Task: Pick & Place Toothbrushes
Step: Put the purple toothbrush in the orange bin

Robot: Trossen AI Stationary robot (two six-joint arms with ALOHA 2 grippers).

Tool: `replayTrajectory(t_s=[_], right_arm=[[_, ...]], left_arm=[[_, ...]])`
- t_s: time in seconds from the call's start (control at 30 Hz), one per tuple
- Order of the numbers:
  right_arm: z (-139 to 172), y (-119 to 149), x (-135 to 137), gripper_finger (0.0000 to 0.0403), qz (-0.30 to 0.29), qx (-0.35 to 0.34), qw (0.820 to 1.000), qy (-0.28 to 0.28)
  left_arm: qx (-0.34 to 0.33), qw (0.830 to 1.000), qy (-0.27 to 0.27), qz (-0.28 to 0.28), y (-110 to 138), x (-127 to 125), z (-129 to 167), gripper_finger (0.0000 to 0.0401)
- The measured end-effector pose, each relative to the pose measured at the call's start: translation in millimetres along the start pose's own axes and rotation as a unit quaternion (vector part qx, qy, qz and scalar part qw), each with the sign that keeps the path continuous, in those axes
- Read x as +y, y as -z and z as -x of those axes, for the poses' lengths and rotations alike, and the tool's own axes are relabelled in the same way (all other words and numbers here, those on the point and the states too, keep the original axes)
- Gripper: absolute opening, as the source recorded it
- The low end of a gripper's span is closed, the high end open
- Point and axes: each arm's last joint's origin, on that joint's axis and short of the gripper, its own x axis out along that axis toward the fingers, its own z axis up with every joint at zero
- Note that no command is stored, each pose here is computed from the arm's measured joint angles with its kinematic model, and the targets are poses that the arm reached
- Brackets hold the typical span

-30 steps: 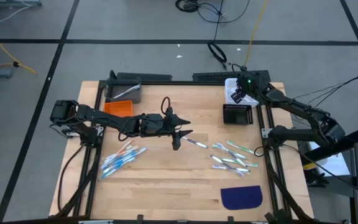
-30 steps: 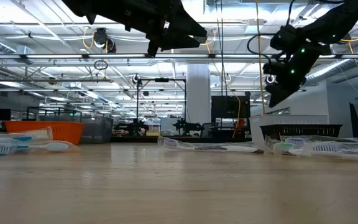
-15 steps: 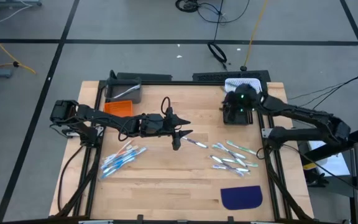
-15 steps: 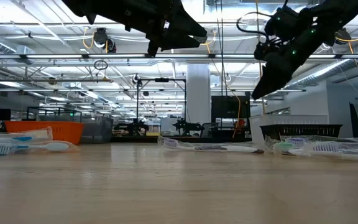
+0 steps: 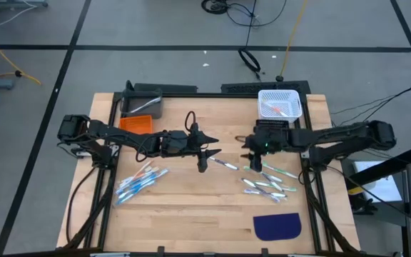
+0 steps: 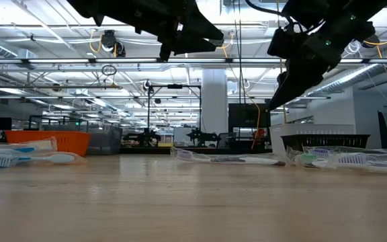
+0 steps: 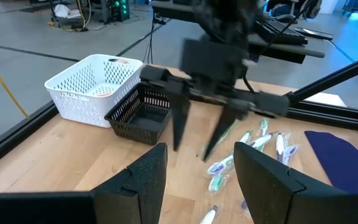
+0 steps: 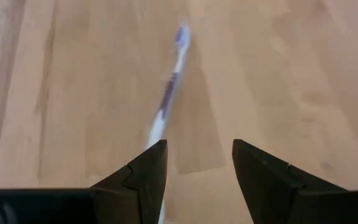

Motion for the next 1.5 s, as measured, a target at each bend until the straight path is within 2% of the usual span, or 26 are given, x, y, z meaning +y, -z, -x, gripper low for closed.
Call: replayTrajectory(t_s=[0.47,0.67,0.97,1.27,1.37,1.5], right_arm=[[-49,14,42,0.0173,0.026,0.024,0.999,0.003],[-67,24,47,0.0173,0.034,0.041,0.998,0.042],[-85,30,55,0.0173,0.036,0.037,0.998,0.033],[-99,39,54,0.0172,0.038,0.055,0.996,0.054],[-101,41,54,0.0159,0.030,0.060,0.996,0.058],[-101,42,54,0.0108,0.031,0.063,0.996,0.057]], left_arm=[[0.007,1.000,-0.001,-0.001,1,0,0,0.0189],[0.007,1.000,-0.001,-0.001,1,0,0,0.0189],[0.007,1.000,-0.001,-0.001,1,0,0,0.0189],[0.007,1.000,-0.001,-0.001,1,0,0,0.0189],[0.007,1.000,-0.001,-0.001,1,0,0,0.0189],[0.007,1.000,-0.001,-0.001,1,0,0,0.0189]])
